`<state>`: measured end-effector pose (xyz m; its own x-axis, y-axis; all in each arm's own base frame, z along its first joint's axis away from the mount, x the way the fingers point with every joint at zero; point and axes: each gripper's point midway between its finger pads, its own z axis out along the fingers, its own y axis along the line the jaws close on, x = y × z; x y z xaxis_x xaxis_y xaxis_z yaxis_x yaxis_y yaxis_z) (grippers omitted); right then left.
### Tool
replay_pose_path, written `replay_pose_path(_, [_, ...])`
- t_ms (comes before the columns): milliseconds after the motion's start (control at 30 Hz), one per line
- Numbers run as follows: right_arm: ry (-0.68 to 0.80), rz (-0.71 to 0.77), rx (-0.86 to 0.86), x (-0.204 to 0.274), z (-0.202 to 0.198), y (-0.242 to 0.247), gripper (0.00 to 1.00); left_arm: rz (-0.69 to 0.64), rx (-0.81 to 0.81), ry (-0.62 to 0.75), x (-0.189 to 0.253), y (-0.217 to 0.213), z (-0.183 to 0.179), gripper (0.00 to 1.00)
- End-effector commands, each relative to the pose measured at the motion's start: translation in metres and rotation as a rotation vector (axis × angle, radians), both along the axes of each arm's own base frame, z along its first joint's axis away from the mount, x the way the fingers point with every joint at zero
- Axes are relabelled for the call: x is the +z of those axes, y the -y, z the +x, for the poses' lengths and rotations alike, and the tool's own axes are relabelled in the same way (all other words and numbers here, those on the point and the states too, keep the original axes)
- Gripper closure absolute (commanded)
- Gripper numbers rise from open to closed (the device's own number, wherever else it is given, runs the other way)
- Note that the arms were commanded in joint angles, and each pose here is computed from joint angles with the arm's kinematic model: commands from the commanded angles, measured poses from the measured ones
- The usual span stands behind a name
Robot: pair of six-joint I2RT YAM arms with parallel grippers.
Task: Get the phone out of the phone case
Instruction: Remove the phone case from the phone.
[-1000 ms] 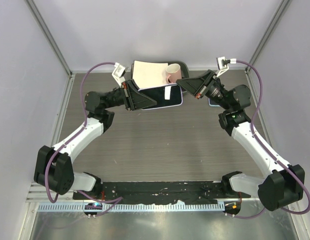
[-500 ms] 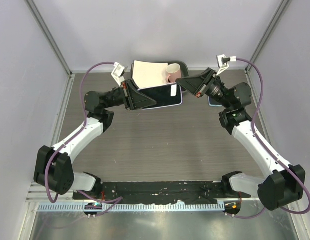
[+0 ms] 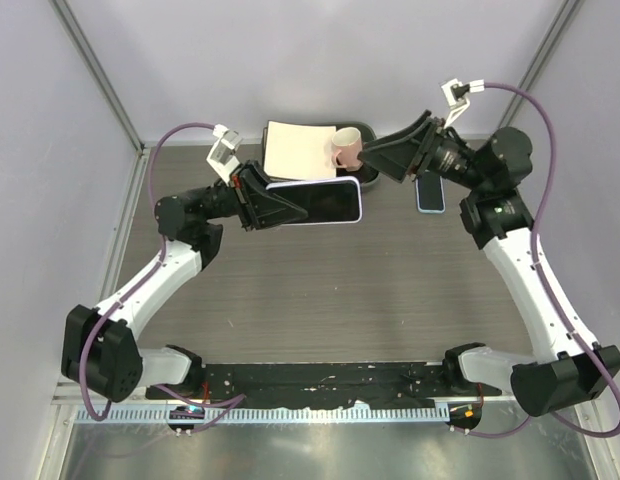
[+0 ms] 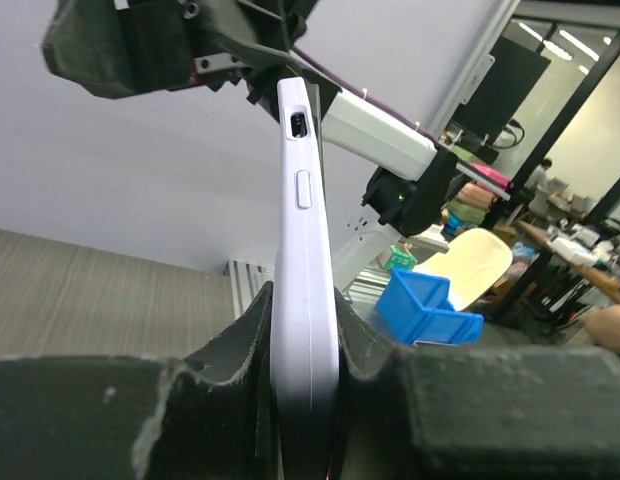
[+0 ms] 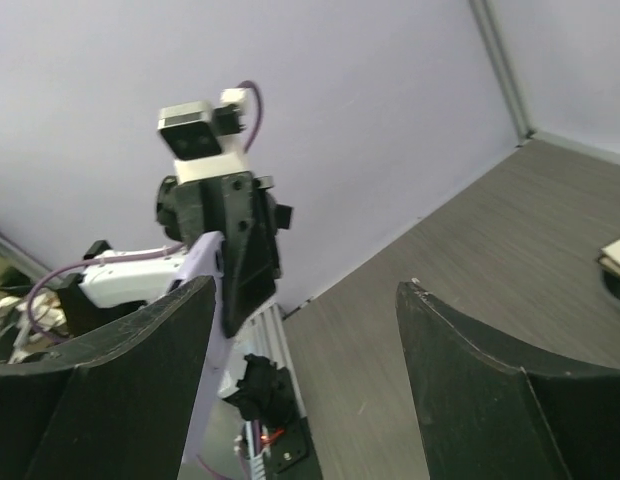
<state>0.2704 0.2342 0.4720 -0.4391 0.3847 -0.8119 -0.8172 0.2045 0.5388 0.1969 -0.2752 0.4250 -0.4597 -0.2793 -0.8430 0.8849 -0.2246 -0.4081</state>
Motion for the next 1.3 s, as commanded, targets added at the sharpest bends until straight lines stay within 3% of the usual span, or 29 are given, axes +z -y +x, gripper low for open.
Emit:
replay_pose_path(0, [0.063, -0.125, -0.087, 0.007, -0.004, 0.027, 0.22, -0.087, 0.022, 0.202, 0.031, -0.013, -0.027, 1.00])
replay_pose_path(167, [0.117, -0.168, -0.068, 0.010, -0.014, 0.057, 0.19, -0.062, 0.062, 0.147, 0.024, -0.010, -0.012, 1.00])
replay_pose_path(300, [0.245, -0.255, 0.172, -0.009, -0.055, 0.051, 0.12, -0.007, 0.104, 0.058, 0.011, -0.003, 0.008, 1.00])
replay_pose_path(433, [0.227, -0.263, 0.266, -0.034, -0.066, 0.050, 0.11, 0.028, 0.149, -0.005, 0.001, 0.000, 0.025, 1.00])
replay_pose_path(633, [0.276, -0.255, 0.185, -0.051, -0.048, 0.050, 0.09, 0.054, 0.208, -0.080, -0.007, 0.003, 0.042, 1.00])
replay_pose_path(667, [0.217, -0.265, 0.145, -0.062, -0.040, 0.052, 0.09, 0.053, 0.213, -0.084, -0.007, 0.003, 0.043, 1.00])
replay_pose_path(700, [0.190, -0.296, 0.098, -0.072, -0.034, 0.054, 0.08, 0.052, 0.221, -0.093, -0.007, 0.003, 0.045, 1.00])
replay_pose_path(733, [0.332, -0.420, -0.042, -0.074, -0.012, 0.054, 0.07, 0.049, 0.225, -0.090, -0.005, 0.002, 0.045, 1.00])
replay_pose_path(767, [0.237, -0.476, -0.053, -0.095, -0.015, 0.052, 0.06, 0.049, 0.226, -0.092, -0.005, 0.003, 0.045, 1.00])
replay_pose_path(933, [0.177, -0.490, 0.013, -0.117, -0.017, 0.043, 0.07, 0.061, 0.215, -0.085, -0.007, 0.003, 0.043, 1.00])
replay_pose_path(1067, [0.162, -0.458, 0.210, -0.126, -0.037, 0.029, 0.12, 0.073, 0.207, -0.081, -0.012, 0.004, 0.043, 1.00])
replay_pose_path(1267, [0.177, -0.484, 0.275, -0.134, -0.047, 0.003, 0.21, 0.085, 0.184, -0.069, -0.014, 0.004, 0.037, 1.00])
